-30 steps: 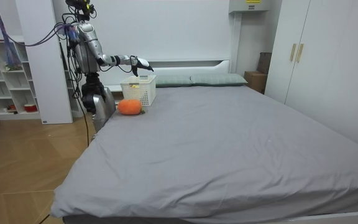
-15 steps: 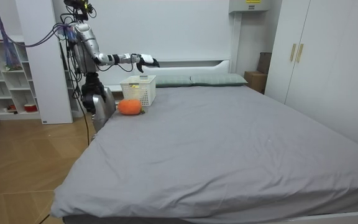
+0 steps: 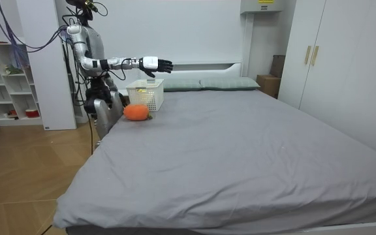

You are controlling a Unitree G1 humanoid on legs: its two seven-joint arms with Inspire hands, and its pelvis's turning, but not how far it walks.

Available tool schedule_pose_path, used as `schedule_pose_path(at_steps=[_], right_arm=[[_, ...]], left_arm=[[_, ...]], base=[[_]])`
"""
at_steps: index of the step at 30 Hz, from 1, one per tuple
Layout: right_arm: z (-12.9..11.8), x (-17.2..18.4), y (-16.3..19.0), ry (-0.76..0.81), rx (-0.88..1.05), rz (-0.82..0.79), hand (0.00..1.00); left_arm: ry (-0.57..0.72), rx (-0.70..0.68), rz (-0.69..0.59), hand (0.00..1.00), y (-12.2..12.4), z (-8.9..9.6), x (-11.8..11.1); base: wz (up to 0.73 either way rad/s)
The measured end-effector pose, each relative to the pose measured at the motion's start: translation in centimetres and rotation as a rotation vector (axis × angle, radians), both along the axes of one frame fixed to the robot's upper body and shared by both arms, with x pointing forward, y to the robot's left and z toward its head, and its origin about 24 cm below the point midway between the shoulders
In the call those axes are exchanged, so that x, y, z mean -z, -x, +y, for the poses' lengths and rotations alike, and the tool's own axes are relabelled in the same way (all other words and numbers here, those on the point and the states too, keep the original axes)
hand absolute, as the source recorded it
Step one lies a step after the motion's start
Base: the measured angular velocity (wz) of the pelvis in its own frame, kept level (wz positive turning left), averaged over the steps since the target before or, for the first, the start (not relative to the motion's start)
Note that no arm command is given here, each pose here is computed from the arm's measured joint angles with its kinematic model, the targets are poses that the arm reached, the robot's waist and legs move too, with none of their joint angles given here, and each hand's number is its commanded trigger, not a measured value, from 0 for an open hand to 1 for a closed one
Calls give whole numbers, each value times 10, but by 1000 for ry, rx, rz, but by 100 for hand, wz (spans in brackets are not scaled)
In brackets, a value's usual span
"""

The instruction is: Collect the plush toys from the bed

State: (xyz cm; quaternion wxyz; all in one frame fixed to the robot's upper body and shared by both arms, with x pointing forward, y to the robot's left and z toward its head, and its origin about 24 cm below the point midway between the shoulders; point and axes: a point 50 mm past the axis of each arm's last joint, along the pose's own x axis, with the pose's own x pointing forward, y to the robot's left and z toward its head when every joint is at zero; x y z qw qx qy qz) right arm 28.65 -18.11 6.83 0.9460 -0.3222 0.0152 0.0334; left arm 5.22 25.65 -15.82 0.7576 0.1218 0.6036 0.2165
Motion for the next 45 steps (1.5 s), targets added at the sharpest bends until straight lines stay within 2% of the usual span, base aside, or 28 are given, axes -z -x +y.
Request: schedule_pose_path(at_steps=[4,8,13,24,34,45], right_arm=[[-17,8,7,-17,68,29,0],[-18,24,17,-5,67,95,0],[-1,57,25,27,-36,271,0],[38,92,44,118,-292,507,0],[40,110,54,203,-370,653,0],[52,126,67,258,-440,787,0]], left_arm=[[13,-21,7,0,2,-1,1],[12,-11,8,0,1,-2,1],[20,-14,5,0,0,-2,1],[26,20,-18,0,-8,-4,0],[28,20,26,0,7,-4,2],[28,14,52,0,11,-3,3]], base=[[0],[-8],[-2],[2],[7],[3]])
